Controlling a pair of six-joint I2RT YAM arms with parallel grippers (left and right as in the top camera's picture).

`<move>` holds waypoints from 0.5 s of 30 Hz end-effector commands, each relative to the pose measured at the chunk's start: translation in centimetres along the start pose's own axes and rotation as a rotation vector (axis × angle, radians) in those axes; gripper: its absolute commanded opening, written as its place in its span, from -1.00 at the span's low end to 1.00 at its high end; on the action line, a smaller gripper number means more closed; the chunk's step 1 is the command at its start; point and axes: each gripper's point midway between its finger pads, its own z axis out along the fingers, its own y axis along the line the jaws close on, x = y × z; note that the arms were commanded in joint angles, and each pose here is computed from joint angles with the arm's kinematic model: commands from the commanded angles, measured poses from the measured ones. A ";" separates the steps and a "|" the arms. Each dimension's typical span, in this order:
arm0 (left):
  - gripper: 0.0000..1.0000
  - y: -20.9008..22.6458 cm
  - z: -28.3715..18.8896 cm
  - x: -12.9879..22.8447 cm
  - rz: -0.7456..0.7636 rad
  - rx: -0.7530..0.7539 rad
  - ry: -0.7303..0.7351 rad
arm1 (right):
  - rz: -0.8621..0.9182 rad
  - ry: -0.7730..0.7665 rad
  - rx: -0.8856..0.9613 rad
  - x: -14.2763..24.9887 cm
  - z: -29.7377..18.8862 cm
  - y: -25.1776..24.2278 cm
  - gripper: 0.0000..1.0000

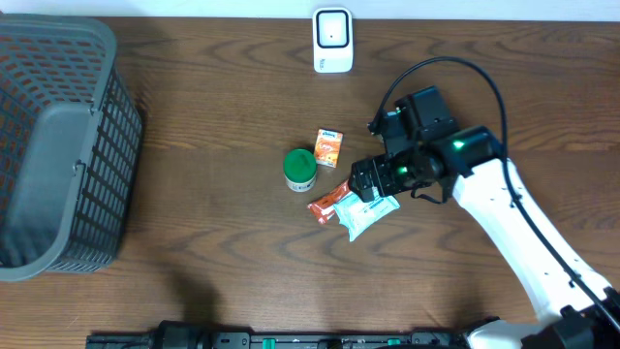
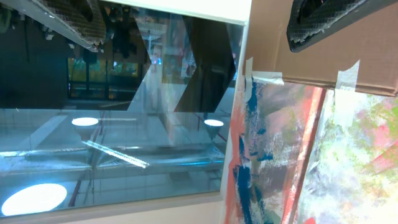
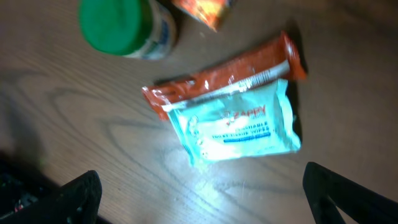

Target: Scan the item barcode

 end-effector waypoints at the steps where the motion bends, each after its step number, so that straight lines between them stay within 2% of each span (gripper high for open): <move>1: 0.87 0.0 -0.2 -0.1 0.017 -0.003 -0.007 | 0.060 0.027 0.079 0.8 1.0 -0.1 0.99; 6: 0.87 0.0 -0.2 -0.1 0.017 -0.003 -0.007 | -0.059 -0.044 0.380 1.2 1.4 0.0 0.99; 15: 0.87 0.0 -0.2 -0.1 0.016 -0.003 -0.008 | -0.235 -0.105 0.574 2.5 5.2 2.3 0.99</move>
